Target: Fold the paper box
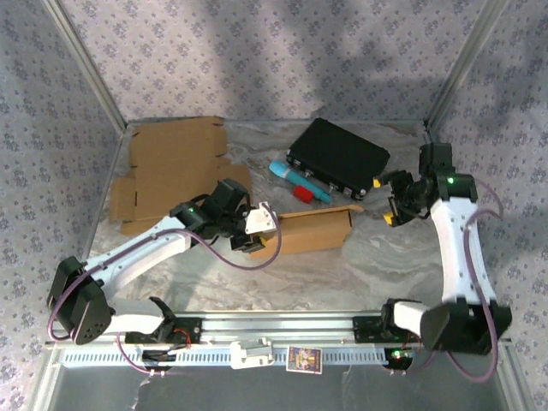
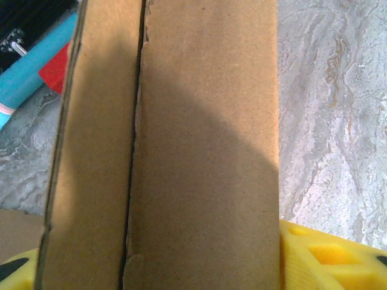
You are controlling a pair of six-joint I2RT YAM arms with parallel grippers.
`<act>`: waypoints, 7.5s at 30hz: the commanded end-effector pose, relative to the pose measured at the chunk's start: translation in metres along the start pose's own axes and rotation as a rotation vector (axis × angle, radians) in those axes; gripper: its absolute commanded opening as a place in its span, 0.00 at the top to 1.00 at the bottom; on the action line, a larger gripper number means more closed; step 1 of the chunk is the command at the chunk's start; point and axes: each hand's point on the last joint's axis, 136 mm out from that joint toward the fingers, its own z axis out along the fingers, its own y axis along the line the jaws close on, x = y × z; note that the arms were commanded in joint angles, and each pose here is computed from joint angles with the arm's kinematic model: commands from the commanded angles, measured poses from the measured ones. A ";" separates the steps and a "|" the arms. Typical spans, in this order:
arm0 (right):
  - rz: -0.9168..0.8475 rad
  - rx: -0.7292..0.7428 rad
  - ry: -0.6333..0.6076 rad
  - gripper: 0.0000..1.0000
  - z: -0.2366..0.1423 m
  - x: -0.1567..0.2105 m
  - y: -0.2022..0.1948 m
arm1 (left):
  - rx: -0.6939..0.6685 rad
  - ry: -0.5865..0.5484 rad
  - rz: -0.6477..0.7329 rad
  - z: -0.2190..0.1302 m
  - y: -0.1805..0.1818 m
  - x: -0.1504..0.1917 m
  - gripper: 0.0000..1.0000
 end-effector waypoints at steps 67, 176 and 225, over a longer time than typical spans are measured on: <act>-1.938 -0.319 0.307 0.42 0.037 0.126 0.038 | 0.055 0.088 -0.090 -0.043 -0.013 0.060 0.46; -1.375 -0.025 0.108 1.00 0.078 0.128 0.008 | -0.079 0.023 -0.252 -0.050 0.027 0.047 0.30; -1.355 -0.003 0.100 1.00 0.076 0.125 0.021 | -0.209 0.177 -0.739 -0.104 0.038 0.071 0.78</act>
